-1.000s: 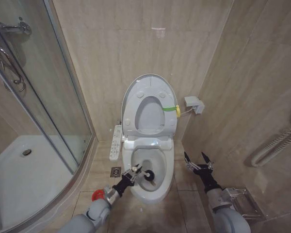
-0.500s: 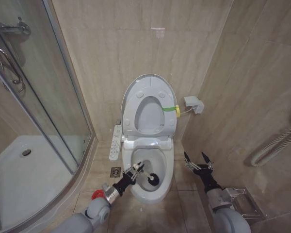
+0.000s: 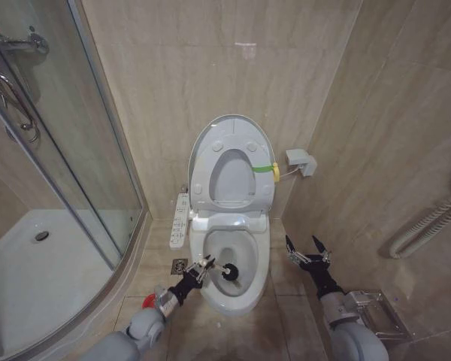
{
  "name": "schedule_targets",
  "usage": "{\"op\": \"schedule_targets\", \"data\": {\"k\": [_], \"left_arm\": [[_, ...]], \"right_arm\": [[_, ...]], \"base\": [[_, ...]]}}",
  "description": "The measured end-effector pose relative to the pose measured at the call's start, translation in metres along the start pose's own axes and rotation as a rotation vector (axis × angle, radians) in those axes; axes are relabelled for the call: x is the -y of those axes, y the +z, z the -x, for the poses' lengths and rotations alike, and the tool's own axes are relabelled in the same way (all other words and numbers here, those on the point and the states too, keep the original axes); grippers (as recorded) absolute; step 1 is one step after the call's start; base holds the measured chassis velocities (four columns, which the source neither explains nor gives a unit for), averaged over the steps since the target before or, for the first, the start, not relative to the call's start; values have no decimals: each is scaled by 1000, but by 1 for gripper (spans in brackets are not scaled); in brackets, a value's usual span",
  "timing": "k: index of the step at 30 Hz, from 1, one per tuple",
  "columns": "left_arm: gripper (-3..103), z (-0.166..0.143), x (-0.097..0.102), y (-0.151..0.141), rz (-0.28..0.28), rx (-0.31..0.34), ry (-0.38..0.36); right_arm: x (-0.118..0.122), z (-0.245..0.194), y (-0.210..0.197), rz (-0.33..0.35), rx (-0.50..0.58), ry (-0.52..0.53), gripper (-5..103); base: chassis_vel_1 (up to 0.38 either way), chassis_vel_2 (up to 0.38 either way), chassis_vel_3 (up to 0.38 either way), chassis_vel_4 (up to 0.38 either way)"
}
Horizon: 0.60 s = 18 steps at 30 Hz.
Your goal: Open the toilet lid, clean the toilet bowl with a toilet brush, close the toilet lid, and flush.
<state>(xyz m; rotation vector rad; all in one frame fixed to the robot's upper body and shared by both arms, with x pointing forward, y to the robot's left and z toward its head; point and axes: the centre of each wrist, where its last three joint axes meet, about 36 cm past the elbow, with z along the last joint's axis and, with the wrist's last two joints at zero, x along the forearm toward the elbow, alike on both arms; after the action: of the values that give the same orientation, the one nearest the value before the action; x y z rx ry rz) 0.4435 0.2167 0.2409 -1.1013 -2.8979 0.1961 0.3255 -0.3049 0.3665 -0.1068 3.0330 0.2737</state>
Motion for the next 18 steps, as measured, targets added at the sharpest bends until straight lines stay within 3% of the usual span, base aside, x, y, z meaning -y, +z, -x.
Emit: {"op": "schedule_targets", "data": {"k": [4, 9, 10, 14, 18], "left_arm": [[22, 11, -2, -5, -4, 26, -1], [22, 4, 16, -17, -30, 37, 38], [22, -8, 28, -15, -48, 24, 50], [22, -23, 39, -10, -54, 6, 60], [22, -51, 40, 4, -9, -52, 39]], "right_arm": [[0, 0, 0, 0, 0, 0, 100], [0, 0, 0, 0, 0, 0, 100], [0, 0, 0, 0, 0, 0, 100], [0, 0, 0, 0, 0, 0, 100], [0, 0, 0, 0, 0, 0, 100]], "base": [[0, 0, 0, 0], [0, 0, 0, 0], [0, 0, 0, 0], [0, 0, 0, 0], [0, 0, 0, 0]]}}
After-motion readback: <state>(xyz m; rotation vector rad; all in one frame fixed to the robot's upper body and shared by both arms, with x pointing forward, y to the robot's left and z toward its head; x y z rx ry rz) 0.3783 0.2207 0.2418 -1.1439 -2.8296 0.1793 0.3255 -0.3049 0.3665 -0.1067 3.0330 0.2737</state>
